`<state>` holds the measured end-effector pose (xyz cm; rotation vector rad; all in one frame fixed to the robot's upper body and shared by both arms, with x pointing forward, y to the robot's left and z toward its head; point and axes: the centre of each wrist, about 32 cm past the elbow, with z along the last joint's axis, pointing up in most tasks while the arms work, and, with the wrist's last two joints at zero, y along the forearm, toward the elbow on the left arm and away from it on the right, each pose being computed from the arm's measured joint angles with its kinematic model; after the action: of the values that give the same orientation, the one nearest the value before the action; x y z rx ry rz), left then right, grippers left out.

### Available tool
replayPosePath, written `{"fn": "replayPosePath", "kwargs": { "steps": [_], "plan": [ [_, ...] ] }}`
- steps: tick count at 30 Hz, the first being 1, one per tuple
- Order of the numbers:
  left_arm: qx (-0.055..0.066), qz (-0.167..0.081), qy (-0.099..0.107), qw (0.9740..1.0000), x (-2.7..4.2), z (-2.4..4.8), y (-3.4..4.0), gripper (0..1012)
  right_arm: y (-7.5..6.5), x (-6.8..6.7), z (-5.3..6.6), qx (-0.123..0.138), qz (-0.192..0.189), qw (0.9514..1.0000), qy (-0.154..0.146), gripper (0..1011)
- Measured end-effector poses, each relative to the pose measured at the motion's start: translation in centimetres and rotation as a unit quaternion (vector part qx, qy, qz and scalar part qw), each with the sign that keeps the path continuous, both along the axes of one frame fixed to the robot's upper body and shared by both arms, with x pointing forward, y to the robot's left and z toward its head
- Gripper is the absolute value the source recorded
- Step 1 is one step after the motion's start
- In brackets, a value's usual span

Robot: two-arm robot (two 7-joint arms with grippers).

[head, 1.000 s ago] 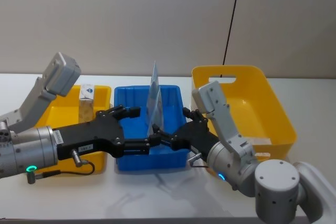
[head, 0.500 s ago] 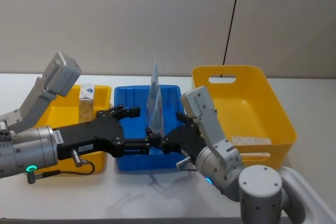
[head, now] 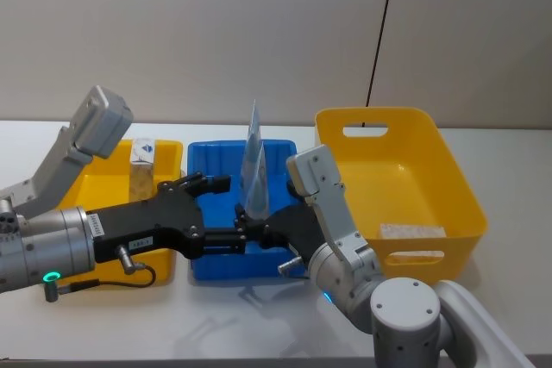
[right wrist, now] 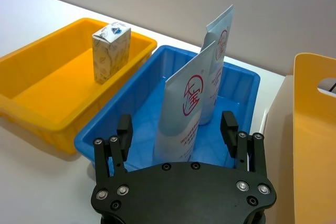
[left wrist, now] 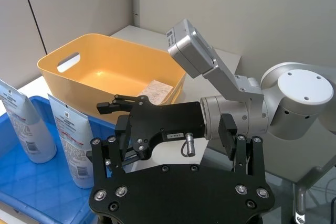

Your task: Bimanual collaborative sorting of washing and personal care products

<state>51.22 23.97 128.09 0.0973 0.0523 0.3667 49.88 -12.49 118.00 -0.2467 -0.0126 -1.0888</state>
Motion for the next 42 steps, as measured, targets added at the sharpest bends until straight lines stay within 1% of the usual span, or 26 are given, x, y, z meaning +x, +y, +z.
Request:
{"fn": "replayPosePath", "kwargs": {
  "steps": [12,25,32,42],
  "plan": [
    [0.0,0.0,0.0,1.0,0.0,0.0,0.0,1001,0.5,0.1,-0.3,0.0,-0.01,0.9999,-0.005,1003],
    [0.0,0.0,0.0,1.0,0.0,0.0,0.0,1001,0.6,0.2,-0.4,0.001,-0.012,0.9999,-0.006,1003],
    [0.0,0.0,0.0,1.0,0.0,0.0,0.0,1001,0.6,0.8,-0.3,0.003,-0.004,1.0,-0.002,1003],
    [0.0,0.0,0.0,1.0,0.0,0.0,0.0,1001,0.5,2.1,-0.1,0.004,0.012,0.9999,0.006,1003]
  ]
}}
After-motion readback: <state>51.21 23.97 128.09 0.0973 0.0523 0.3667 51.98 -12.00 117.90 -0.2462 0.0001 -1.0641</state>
